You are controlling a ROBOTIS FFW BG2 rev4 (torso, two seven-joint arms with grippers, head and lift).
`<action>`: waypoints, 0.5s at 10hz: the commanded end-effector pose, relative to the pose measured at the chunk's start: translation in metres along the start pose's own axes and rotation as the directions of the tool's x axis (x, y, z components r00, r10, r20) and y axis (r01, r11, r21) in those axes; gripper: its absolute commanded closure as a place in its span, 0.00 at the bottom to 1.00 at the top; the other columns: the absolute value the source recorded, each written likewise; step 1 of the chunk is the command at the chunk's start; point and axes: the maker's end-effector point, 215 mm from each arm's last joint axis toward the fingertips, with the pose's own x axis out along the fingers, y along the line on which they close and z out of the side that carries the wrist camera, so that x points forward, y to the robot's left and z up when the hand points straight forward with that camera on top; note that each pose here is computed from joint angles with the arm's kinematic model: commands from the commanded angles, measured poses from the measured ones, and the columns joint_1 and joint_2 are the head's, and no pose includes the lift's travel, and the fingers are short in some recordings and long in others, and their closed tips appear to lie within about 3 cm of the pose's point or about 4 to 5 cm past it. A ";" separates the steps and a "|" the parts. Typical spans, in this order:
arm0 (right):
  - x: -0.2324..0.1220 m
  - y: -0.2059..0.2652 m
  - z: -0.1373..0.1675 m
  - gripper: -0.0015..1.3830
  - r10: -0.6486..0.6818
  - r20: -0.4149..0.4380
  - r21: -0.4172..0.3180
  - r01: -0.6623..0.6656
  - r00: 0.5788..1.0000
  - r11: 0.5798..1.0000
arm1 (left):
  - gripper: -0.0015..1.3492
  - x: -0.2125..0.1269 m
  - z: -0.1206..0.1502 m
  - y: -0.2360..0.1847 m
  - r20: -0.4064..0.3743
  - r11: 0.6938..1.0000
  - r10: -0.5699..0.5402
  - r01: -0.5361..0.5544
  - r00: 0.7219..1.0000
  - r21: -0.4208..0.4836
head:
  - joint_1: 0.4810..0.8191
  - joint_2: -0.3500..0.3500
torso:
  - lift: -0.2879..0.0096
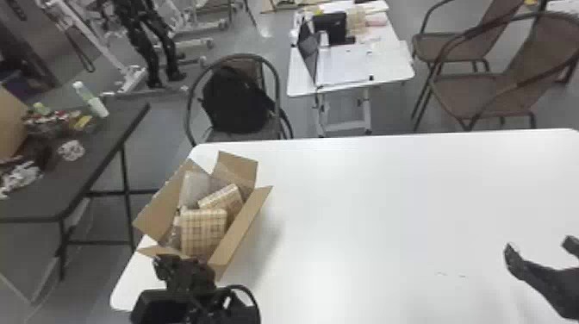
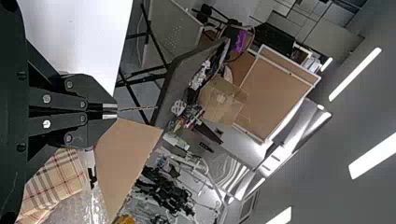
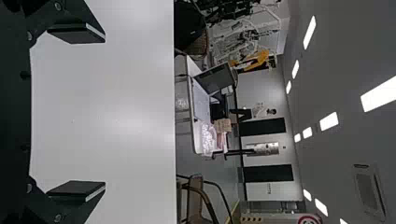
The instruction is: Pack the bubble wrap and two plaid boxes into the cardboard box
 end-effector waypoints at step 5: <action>0.000 0.004 0.003 0.13 0.010 -0.005 -0.020 -0.010 1.000 1.000 | 0.01 -0.011 0.034 -0.040 0.120 0.986 -0.158 0.151 0.980 0.071 | 0.63 0.93 | 0.84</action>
